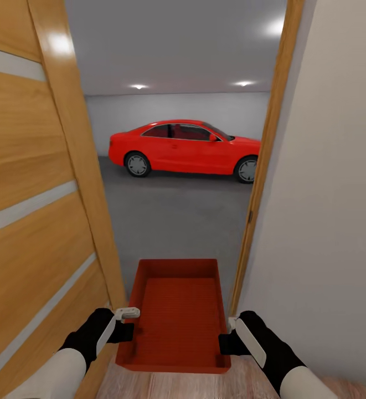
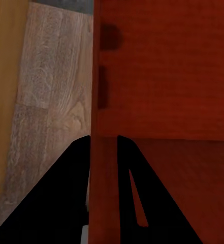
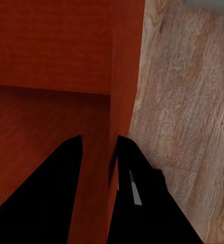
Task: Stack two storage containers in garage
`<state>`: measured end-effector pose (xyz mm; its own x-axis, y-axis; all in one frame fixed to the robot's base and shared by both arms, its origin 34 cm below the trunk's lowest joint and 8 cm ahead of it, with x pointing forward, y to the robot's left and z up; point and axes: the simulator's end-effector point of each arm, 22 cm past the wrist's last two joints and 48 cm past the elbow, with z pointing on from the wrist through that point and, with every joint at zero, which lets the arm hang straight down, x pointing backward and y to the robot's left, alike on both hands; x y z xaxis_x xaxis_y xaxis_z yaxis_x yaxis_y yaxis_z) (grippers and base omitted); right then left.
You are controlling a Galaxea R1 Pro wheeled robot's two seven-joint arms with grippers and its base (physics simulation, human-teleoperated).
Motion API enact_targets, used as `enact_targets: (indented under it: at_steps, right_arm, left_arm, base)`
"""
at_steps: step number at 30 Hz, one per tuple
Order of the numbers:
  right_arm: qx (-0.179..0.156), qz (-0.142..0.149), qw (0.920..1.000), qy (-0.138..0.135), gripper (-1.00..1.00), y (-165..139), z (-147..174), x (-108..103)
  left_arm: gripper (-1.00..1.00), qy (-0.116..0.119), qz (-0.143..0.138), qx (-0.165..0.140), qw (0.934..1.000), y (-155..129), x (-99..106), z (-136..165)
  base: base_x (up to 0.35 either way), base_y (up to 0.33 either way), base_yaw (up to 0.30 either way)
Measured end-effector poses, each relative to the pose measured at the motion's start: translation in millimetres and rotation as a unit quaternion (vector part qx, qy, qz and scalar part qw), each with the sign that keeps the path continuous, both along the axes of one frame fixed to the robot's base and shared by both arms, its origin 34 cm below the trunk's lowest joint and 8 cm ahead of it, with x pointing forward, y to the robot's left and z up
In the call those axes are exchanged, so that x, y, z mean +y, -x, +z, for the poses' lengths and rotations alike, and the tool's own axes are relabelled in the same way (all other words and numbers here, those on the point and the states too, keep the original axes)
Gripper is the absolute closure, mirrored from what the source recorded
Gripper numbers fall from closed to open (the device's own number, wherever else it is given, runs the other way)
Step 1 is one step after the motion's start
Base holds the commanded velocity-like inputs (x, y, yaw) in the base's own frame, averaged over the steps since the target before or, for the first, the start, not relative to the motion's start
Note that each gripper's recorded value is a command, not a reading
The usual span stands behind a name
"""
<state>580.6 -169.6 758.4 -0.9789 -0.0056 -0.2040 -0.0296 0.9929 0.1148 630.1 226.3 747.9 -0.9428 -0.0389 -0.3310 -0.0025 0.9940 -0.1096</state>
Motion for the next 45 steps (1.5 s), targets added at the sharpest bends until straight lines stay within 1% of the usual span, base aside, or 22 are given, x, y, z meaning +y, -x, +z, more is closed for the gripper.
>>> enact_targets:
  at_steps: [13,19,23,31,45]
  right_arm:
    - [0.0,0.0,1.0,0.0,1.0,0.0,0.0,0.0]
    - [0.0,0.0,1.0,0.0,1.0,0.0,0.0,0.0]
    - [0.0,0.0,1.0,0.0,1.0,0.0,0.0,0.0]
    - [0.0,0.0,1.0,0.0,1.0,0.0,0.0,0.1]
    - [0.0,0.0,1.0,0.0,1.0,0.0,0.0,0.3]
  left_arm:
    - [1.0,0.0,0.0,0.0,1.0,0.0,0.0,0.0]
    - [1.0,0.0,0.0,0.0,1.0,0.0,0.0,0.0]
    - [1.0,0.0,0.0,0.0,1.0,0.0,0.1,0.1]
    - [1.0,0.0,0.0,0.0,1.0,0.1,0.1,0.1]
    - [1.0,0.0,0.0,0.0,1.0,0.1,0.1,0.0]
  base:
    - [0.0,0.0,-0.276]
    - [0.0,0.002,-0.209]
    - [0.0,0.075,-0.049]
    - [0.044,0.187,-0.005]
    - [0.004,0.009,0.0]
